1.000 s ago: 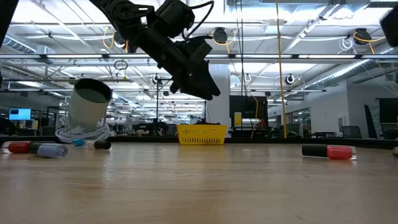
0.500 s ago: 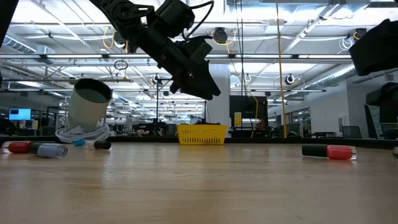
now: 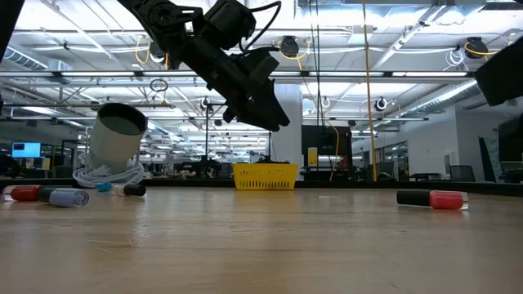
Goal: Pick & Place Nail Polish
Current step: Put the light pink nail polish bottle into the yellow bin
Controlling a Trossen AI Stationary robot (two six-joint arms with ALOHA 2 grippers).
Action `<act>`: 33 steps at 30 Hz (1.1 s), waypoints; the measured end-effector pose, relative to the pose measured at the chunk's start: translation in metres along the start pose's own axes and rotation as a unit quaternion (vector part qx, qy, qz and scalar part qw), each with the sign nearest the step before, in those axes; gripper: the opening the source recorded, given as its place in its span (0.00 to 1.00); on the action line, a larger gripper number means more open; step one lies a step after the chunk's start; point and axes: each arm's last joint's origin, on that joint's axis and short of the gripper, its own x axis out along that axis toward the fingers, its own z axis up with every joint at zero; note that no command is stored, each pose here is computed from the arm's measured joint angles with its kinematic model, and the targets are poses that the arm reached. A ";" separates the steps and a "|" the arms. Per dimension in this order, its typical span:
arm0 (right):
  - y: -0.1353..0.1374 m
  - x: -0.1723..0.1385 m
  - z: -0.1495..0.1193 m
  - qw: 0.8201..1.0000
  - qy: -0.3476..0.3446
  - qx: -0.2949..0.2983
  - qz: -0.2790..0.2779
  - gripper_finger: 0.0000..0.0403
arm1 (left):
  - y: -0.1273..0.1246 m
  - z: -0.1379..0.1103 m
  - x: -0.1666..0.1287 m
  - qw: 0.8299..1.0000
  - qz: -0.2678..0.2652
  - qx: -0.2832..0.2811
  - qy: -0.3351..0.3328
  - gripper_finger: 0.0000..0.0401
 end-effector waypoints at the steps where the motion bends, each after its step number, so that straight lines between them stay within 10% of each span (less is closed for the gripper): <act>1: 0.000 0.000 -0.001 1.000 0.002 0.003 -0.003 0.41 | 0.000 0.000 0.000 1.000 0.000 0.000 0.000 0.43; 19: -0.004 -0.012 -0.007 0.999 0.027 -0.021 0.002 0.41 | 0.000 0.000 0.000 1.000 0.000 0.000 0.000 0.43; 33: -0.014 -0.031 -0.025 0.991 0.069 0.109 -0.039 0.41 | 0.000 0.000 0.000 1.000 0.000 0.000 0.000 0.43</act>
